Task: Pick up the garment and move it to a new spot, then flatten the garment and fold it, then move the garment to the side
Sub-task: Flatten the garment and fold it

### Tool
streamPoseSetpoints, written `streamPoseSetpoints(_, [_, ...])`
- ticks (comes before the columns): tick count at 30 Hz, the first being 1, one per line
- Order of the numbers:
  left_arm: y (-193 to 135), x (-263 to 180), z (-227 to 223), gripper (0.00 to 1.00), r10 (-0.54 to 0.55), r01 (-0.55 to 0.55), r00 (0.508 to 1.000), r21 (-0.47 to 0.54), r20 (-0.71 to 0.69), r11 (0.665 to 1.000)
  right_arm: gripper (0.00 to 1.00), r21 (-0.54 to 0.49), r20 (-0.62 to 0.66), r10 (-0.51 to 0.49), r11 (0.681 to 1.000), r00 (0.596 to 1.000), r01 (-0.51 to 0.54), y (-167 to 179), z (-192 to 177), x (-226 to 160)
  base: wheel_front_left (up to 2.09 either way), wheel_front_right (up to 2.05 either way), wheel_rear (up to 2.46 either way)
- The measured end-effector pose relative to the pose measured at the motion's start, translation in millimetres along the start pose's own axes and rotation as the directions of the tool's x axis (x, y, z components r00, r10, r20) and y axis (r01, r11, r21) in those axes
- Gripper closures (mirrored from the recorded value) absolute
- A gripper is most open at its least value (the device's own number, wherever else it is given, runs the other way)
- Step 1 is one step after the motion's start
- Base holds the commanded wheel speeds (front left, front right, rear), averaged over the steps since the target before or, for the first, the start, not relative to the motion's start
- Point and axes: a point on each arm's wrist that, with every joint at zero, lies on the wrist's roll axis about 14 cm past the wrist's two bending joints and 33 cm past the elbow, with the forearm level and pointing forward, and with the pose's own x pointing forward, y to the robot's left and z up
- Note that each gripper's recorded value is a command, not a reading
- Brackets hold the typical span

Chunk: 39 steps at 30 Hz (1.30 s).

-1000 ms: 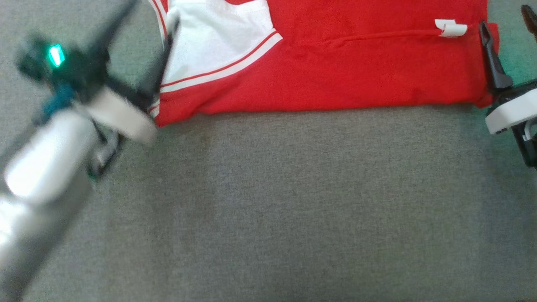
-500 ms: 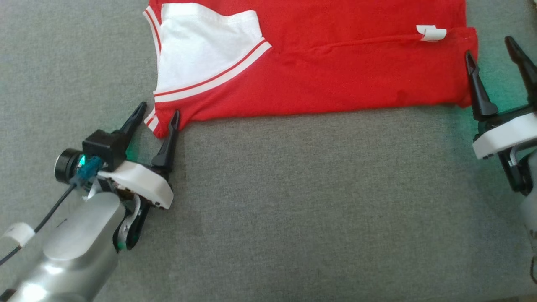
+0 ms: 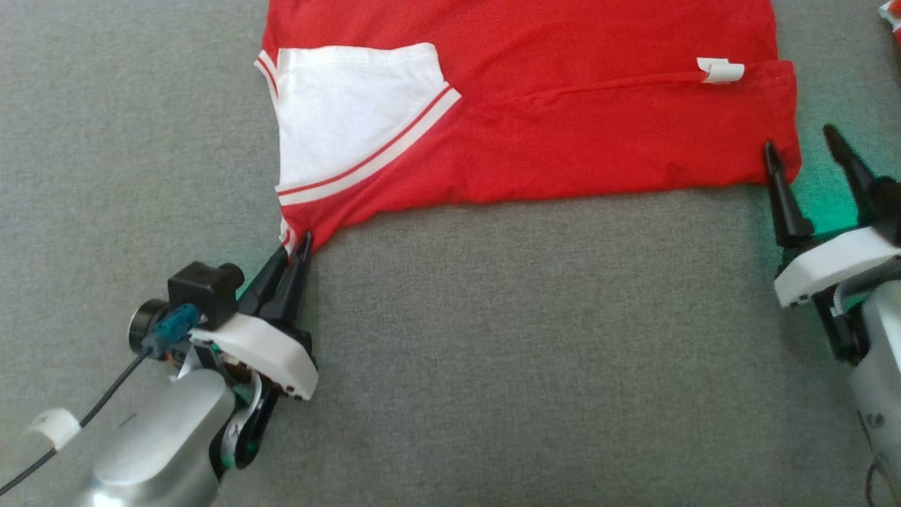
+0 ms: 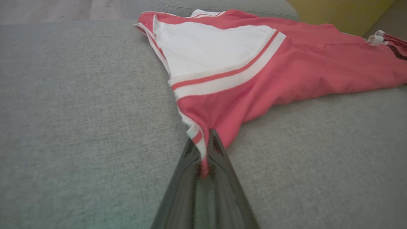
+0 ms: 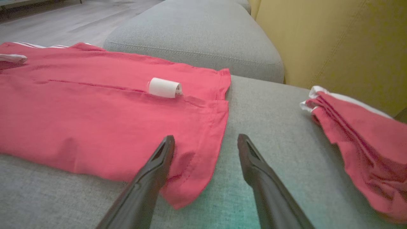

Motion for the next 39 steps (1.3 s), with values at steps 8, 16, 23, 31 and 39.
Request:
streamPoseSetpoints(8, [3.1,-9.9,5.0,1.00,0.000,-0.001,1.000,0.018,0.016,1.000,0.87,0.147,-0.135,-0.005,0.989,0.991,0.025,8.1,-31.7,7.1,0.00,0.00,0.00])
streamPoseSetpoints(16, [1.3,-15.0,16.3,1.00,-0.011,0.009,0.999,0.038,0.043,0.999,1.00,0.132,-0.151,0.049,0.991,0.987,-0.029,9.7,-23.9,5.6,0.00,0.00,0.00])
streamPoseSetpoints(23, [-8.4,-38.0,6.8,1.00,-0.027,0.027,0.999,0.019,0.021,0.999,1.00,0.054,-0.175,0.093,0.995,0.980,-0.084,0.9,-24.8,-19.5,0.00,0.00,0.00])
streamPoseSetpoints(31, [-34.0,-73.0,-14.7,1.00,-0.043,0.042,0.999,-0.057,-0.021,0.998,1.00,0.040,-0.266,0.158,0.987,0.951,-0.153,-0.2,-41.0,-63.9,0.00,0.00,0.00])
streamPoseSetpoints(39, [-47.8,-94.0,-40.3,1.00,-0.046,0.035,0.996,-0.132,-0.081,0.991,0.97,0.095,-0.322,0.174,0.984,0.931,-0.151,5.2,-59.6,-98.9,0.00,0.00,0.00])
